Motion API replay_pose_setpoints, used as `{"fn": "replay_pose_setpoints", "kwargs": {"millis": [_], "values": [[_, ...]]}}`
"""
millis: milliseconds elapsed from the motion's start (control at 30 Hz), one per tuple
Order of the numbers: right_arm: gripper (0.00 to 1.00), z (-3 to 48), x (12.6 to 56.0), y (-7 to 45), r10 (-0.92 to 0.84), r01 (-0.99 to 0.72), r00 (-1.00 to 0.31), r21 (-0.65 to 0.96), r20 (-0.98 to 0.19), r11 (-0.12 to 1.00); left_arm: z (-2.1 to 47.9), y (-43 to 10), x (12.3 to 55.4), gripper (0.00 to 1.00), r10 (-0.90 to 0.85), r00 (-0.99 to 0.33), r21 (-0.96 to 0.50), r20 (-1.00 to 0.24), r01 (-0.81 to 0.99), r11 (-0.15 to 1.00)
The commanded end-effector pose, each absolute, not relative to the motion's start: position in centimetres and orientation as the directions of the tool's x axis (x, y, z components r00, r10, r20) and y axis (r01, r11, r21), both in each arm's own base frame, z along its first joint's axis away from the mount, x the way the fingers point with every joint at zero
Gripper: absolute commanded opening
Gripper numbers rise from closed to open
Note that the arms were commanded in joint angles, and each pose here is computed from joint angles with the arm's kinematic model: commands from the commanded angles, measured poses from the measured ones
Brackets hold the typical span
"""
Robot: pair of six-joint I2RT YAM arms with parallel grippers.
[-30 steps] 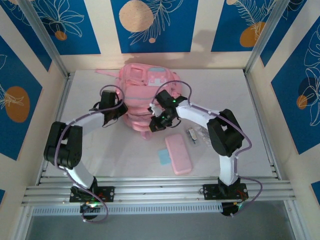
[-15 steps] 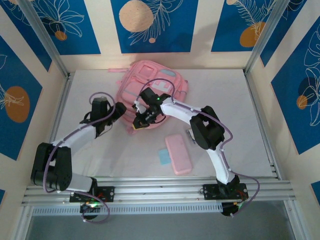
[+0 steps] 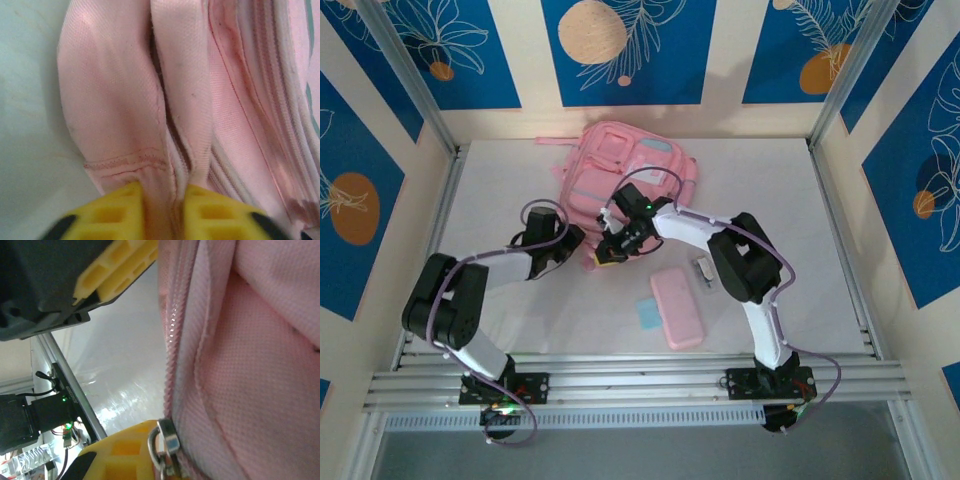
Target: Pack the student bag
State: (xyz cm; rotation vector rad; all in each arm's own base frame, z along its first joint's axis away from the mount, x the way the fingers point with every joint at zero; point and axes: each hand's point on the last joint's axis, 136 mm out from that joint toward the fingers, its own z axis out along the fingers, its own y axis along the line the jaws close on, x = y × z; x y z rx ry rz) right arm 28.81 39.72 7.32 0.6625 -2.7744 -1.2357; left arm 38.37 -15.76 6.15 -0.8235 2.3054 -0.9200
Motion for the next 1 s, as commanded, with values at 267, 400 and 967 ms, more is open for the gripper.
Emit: {"fn": "replay_pose_setpoints", "kwargs": {"millis": [267,400,967], "values": [[0.0,7.0,27.0,29.4,-0.501,-0.424,-0.866,0.521,0.007,0.741,7.8,-13.7,39.2,0.0,-0.683,-0.634,-0.701,-0.361,-0.298,0.648],[0.0,6.8,27.1,26.5,-0.475,-0.407,-0.879,0.466,0.034,0.786,7.8,-13.4,39.2,0.0,-0.675,-0.639,-0.69,-0.37,-0.297,0.66],[0.0,5.1,41.6,12.4,-0.327,-0.321,-0.94,-0.079,-0.094,0.944,8.1,-12.6,37.9,0.0,-0.652,-0.652,-0.667,-0.386,-0.291,0.686]]}}
